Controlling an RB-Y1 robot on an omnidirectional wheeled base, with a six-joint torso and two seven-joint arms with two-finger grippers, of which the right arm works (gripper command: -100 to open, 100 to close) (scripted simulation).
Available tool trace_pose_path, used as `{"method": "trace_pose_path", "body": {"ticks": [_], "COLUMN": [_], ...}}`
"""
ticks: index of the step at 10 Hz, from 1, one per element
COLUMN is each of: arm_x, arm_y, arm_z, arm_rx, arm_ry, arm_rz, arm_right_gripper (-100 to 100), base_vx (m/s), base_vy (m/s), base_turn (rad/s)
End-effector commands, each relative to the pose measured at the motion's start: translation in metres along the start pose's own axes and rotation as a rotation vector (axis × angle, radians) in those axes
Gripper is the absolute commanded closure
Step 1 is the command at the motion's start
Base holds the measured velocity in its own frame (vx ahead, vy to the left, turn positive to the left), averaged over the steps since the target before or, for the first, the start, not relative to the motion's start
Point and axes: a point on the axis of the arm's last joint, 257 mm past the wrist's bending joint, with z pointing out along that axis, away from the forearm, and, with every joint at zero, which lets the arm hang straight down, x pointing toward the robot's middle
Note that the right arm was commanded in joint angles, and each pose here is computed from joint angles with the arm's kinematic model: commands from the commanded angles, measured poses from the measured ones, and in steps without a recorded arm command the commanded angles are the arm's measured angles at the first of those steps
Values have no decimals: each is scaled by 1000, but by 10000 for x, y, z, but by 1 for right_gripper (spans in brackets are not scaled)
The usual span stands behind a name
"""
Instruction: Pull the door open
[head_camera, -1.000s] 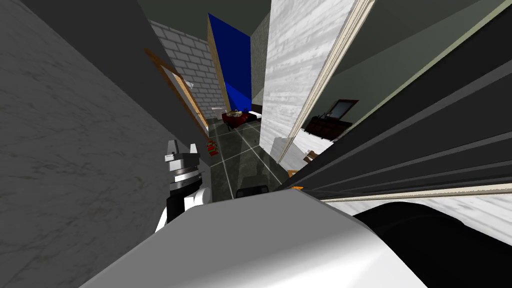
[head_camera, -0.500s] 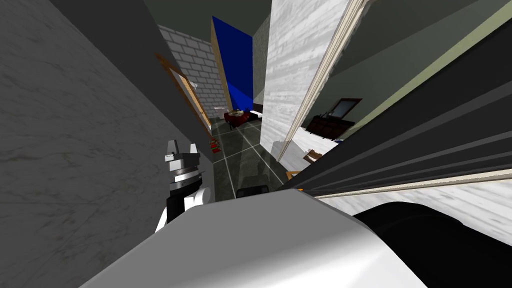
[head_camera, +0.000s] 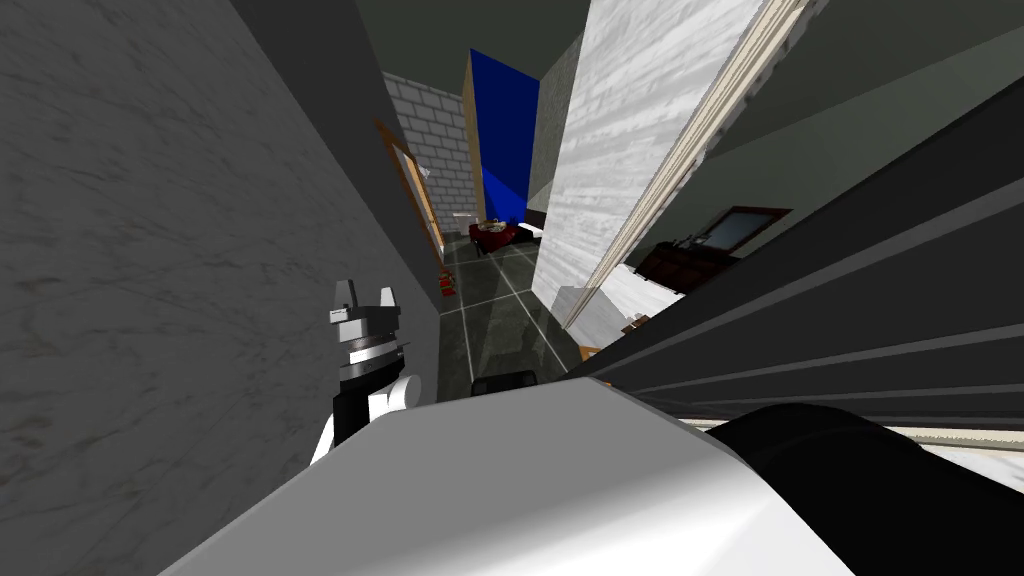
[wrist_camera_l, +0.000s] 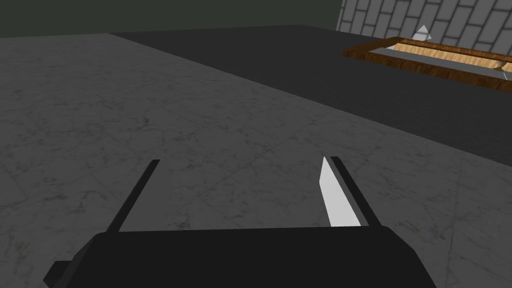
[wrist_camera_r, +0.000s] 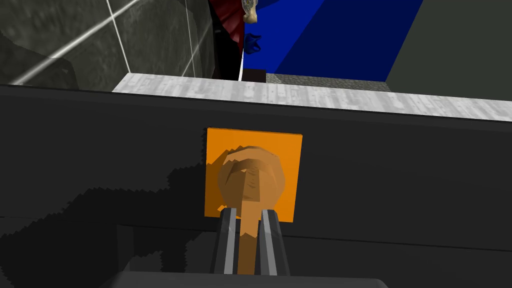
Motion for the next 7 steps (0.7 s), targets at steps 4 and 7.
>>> {"method": "trace_pose_path", "body": {"ticks": [4,7], "arm_x": [-138,-151], "arm_y": [-57,-28], "arm_z": [-117,-175], "arm_rx": [37,23], "arm_ry": [-67,-105], "arm_rz": [-3,-5], "arm_right_gripper": [100,100], "base_vx": [-67,-161], "base_vy": [21,46], "base_turn": [225,250]}}
